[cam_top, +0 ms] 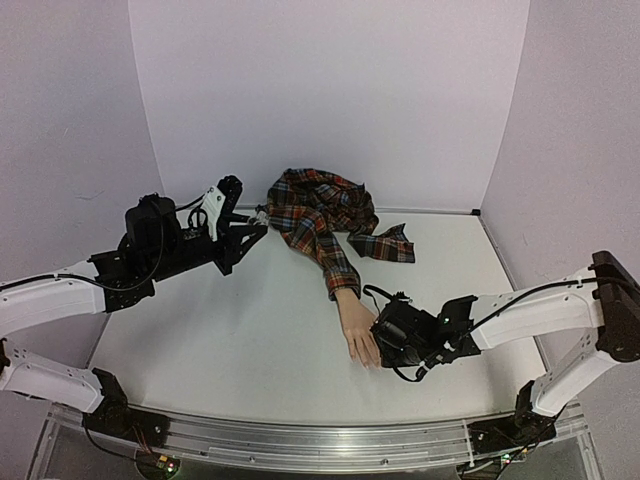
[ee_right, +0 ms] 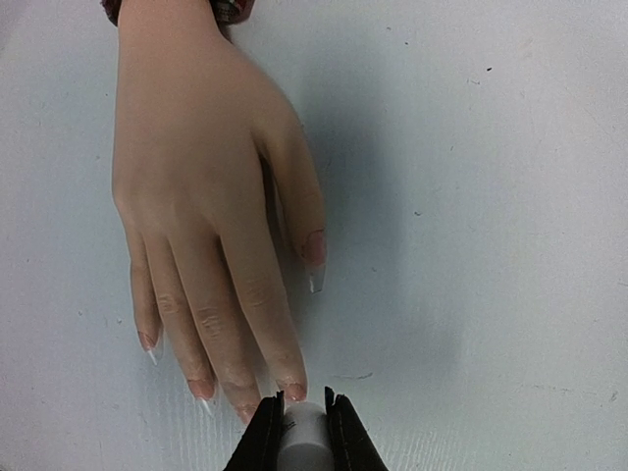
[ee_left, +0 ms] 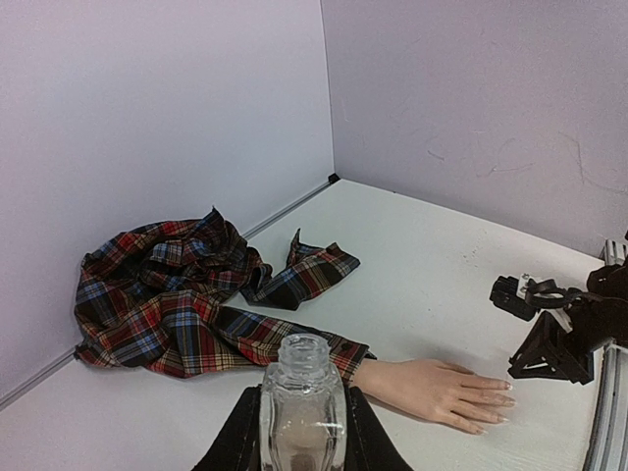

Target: Paint the nails

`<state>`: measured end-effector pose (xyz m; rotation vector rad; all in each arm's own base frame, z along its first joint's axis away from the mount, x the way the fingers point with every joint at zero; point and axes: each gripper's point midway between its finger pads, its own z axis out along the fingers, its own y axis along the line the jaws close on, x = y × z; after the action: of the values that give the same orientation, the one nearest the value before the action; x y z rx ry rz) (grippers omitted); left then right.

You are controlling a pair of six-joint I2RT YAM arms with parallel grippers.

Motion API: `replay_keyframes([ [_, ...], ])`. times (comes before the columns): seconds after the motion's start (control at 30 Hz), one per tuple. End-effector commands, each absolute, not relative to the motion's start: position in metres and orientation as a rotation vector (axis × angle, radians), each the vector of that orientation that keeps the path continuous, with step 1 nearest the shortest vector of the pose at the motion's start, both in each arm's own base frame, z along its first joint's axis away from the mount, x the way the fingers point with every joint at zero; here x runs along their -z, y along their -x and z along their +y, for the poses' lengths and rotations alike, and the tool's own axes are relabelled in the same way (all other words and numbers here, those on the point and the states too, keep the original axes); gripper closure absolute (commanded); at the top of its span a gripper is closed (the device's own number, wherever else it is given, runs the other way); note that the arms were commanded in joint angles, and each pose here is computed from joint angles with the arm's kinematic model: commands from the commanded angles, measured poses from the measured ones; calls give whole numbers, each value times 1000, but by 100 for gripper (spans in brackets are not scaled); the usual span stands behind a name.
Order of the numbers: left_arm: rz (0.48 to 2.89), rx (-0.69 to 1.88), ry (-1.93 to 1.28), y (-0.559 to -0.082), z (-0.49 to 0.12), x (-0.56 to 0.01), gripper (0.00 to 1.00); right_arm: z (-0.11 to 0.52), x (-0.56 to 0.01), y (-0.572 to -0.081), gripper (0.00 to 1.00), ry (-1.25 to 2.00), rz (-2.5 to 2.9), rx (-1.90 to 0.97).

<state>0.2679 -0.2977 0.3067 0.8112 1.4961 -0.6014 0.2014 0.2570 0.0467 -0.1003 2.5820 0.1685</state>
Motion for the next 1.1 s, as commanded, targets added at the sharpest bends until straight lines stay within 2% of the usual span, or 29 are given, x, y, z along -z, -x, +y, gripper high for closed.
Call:
replay_keyframes([
  [0.0,1442,600,-786,-269,-295,-324,100,254,-48,-203,100,91,2583,-141],
  [0.63,1446,607,-790,-270,-297,-322,100,253,-80,-202,100,94,2535,-228],
  [1.07,1441,614,-791,-268,-297,-324,100,265,-72,-211,100,98,2538,-211],
])
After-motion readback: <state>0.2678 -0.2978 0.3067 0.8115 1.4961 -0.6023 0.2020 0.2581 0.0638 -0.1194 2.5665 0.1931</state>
